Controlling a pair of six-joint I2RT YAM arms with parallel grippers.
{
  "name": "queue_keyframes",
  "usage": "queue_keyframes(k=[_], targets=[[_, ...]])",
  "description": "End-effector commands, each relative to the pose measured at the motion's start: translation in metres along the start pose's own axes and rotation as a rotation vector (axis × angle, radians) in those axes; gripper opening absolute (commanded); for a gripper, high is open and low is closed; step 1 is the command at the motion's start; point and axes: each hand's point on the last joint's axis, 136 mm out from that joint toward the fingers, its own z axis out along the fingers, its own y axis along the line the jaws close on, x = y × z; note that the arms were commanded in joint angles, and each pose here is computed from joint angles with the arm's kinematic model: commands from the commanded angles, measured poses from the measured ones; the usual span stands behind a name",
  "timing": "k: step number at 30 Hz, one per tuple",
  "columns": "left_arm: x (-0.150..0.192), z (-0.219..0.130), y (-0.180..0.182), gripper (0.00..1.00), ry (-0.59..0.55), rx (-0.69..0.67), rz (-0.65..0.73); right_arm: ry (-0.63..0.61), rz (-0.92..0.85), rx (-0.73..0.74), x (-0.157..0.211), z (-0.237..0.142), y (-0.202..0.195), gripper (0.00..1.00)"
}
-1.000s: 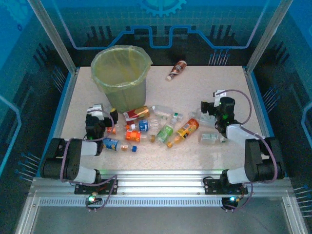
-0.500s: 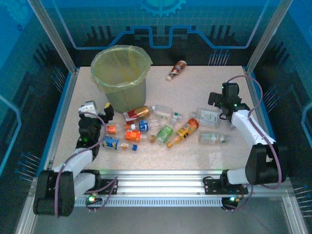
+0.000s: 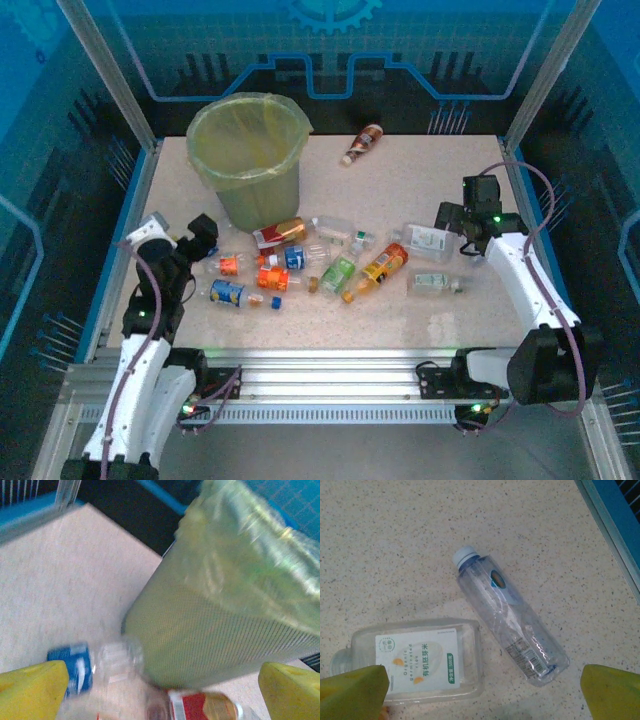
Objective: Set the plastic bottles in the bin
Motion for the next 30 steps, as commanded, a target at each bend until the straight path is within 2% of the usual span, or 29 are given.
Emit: queue_keyframes(k=[1,5,12,20,30], targets=[[0.048,-0.021,0.031,0.99,0.179,-0.11,-0.226,0.013,0.026,0.009,-0.001,-0.007,-0.004,1.0],[0.073,-0.04,0.046,0.99,0.254,-0.163,-0.363,0.006,0.036,0.013,-0.003,-0.008,-0.003,1.0],[0.115,-0.054,0.067,0.99,0.403,-0.28,-0.479,0.001,0.029,0.005,-0.002,-0.006,0.007,1.0],[0.135,-0.054,0.088,0.99,0.454,-0.397,-0.496,0.013,0.009,0.052,-0.001,-0.005,0.007,1.0],[0.151,-0.038,0.094,0.99,0.52,-0.45,-0.49,0.022,0.0,0.081,0.0,-0.001,0.007,1.0]])
